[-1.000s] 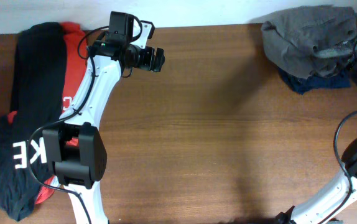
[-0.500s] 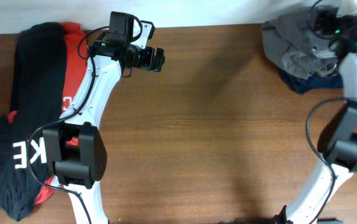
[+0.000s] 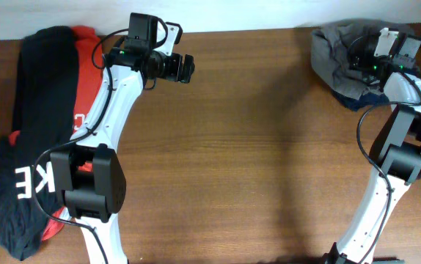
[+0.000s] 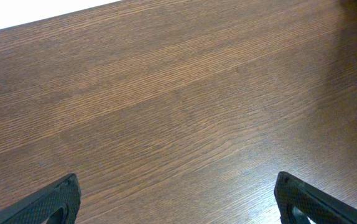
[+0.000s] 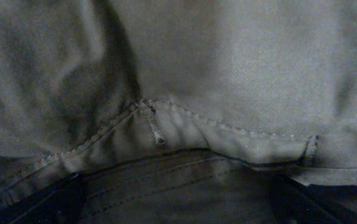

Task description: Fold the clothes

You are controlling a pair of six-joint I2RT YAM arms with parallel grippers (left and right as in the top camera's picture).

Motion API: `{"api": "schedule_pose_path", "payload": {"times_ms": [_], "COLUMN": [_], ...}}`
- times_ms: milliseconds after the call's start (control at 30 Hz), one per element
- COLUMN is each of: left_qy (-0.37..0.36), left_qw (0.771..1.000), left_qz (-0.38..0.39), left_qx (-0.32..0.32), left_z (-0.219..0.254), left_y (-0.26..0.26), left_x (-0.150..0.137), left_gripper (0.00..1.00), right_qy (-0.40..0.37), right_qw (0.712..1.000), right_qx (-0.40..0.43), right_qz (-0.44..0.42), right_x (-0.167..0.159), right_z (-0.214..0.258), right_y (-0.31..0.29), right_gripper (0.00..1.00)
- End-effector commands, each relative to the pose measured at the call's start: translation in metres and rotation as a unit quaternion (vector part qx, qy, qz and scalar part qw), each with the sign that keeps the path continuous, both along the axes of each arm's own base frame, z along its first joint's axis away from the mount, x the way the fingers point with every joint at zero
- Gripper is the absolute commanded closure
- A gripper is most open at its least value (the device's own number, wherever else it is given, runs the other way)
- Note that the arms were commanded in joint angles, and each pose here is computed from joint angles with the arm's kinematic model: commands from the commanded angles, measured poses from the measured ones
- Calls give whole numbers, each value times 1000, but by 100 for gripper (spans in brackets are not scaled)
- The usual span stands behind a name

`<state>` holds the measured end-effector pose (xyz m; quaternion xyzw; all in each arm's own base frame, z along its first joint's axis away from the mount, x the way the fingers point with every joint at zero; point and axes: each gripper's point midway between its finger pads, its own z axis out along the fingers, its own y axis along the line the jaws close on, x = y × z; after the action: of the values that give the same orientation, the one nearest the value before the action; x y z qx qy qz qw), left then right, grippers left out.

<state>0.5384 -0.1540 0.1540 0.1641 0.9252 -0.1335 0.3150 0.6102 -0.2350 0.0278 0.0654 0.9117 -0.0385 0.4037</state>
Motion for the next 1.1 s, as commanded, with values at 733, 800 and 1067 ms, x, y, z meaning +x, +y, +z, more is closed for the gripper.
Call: {"api": "schedule_pose_path", "payload": {"times_ms": [733, 800, 1067], "left_qy": [-6, -6, -6], "left_qw": [1000, 1000, 1000], "left_qz": [0, 0, 0], "left_qx": [-2, -2, -2], "left_z": [4, 4, 4], "left_y": [-2, -2, -2], "left_x": [4, 4, 4], "left_gripper": [1, 1, 1], "right_qy": [-144, -141, -36], "right_qw": [983, 980, 950], "right_qx": [45, 61, 193], "right_qz": [100, 126, 243], "right_x": [-155, -169, -227], "right_z": [365, 372, 350], "right_y": [138, 160, 257], "right_gripper": [1, 1, 1]}}
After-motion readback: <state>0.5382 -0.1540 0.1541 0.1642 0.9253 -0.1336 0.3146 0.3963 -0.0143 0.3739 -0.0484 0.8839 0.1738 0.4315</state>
